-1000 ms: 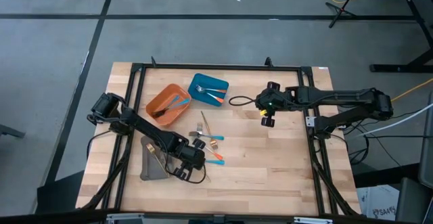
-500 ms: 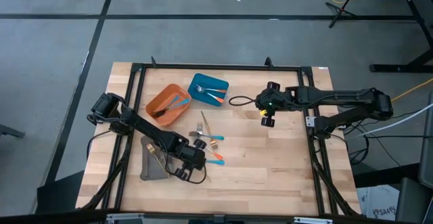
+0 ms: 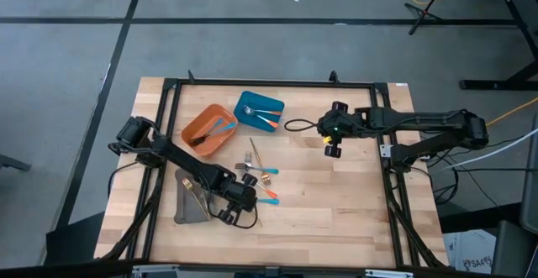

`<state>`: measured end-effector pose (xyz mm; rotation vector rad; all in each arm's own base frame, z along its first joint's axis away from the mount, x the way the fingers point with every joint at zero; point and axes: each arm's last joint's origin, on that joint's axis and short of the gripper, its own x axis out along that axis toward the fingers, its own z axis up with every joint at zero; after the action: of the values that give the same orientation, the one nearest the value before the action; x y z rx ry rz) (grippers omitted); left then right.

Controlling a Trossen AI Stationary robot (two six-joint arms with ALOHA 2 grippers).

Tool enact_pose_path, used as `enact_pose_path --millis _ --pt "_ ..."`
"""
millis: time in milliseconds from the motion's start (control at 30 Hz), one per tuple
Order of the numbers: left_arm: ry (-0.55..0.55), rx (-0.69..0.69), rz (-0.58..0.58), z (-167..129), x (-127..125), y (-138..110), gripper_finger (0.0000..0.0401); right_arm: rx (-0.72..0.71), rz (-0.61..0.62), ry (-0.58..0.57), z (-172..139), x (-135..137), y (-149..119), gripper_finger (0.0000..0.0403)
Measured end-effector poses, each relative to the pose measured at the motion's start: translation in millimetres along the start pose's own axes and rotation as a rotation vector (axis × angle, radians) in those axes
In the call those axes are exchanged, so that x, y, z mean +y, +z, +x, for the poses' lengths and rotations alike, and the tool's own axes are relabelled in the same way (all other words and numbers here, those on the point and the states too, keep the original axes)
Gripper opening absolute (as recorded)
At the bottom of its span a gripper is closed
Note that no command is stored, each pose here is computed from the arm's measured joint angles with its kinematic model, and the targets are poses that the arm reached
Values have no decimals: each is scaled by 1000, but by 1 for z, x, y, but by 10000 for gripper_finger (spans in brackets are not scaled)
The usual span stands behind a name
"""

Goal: Sort silverware by color (type)
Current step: Put the gold fork into the black bin

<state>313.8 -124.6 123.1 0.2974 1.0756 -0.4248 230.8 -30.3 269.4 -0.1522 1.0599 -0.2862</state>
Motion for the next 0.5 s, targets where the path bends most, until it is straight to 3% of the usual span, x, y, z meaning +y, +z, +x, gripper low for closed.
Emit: enact_pose_path --millis 267,500 --pt "16 5 0 2 0 -1 80 1 -1 1 0 0 0 92" --pt "17 1 51 3 0 0 37 1 -1 0 0 0 0 92"
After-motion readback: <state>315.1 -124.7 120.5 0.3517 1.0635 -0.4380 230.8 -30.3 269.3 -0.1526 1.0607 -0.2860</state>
